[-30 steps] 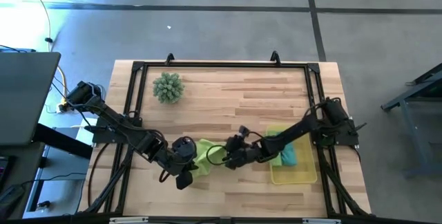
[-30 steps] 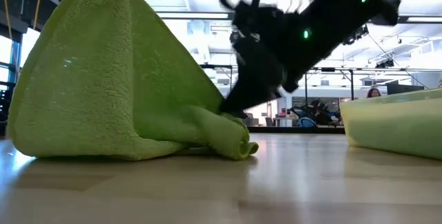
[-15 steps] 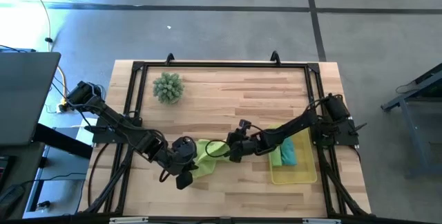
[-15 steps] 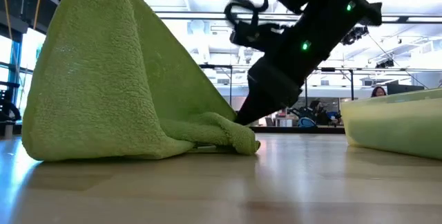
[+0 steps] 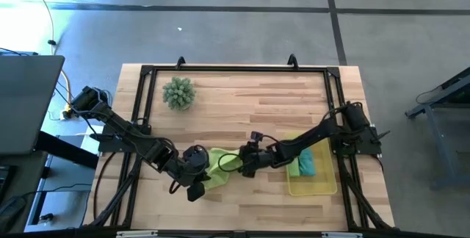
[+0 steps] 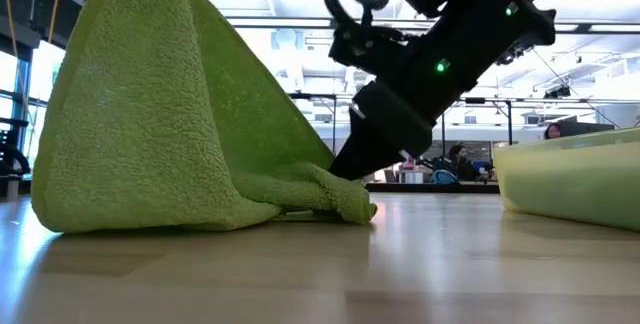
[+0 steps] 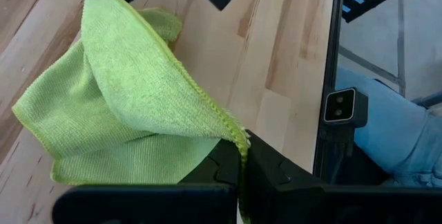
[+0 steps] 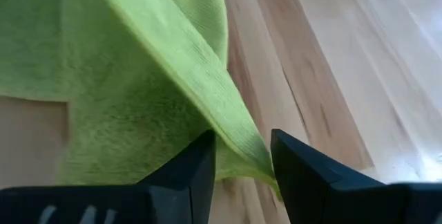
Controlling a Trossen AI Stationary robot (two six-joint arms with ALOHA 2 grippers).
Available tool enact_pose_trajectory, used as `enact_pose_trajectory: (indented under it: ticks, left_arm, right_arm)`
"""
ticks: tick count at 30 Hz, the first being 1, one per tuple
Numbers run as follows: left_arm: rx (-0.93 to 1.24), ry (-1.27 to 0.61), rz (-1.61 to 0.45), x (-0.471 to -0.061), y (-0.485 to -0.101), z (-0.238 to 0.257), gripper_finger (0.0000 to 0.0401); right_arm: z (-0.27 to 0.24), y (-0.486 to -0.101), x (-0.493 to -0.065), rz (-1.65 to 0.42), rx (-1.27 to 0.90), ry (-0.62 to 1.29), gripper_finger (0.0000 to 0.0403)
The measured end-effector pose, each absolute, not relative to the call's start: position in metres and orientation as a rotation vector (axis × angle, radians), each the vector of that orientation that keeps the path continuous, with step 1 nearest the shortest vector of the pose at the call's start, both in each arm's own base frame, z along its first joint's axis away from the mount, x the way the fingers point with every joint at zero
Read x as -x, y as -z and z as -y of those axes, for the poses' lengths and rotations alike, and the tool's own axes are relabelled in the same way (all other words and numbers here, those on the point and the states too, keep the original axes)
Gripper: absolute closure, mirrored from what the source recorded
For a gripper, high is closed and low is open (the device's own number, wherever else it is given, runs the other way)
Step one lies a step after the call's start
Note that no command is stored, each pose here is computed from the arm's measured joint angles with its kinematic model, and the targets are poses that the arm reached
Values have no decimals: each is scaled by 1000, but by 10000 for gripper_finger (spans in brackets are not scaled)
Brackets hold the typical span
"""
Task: Roll microfiber towels into tight, uniform cylinder then place into a basket
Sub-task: Fold the light green cloth
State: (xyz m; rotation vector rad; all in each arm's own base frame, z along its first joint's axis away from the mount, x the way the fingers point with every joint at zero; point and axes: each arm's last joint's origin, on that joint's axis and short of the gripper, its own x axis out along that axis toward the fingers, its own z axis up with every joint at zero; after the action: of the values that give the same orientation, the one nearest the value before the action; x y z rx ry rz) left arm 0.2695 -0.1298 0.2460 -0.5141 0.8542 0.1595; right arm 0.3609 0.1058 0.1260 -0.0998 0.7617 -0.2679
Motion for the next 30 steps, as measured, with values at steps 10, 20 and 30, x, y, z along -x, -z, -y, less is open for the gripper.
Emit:
enact_pose_trajectory:
  ticks: [10,20,30]
  left_arm:
    - [511,-155,-872,-268,-245,130,401]
    - [385,-277,-1048,-257,-234,109,401]
    - [115,-468,-1237,-251,-272,58,401]
  right_arm:
    - [-104,-124,-360,-778,179,281,390]
    - [-94,-168,-342,-809,274,277,398]
    - [-51,-235,-320,-759,423,295,402]
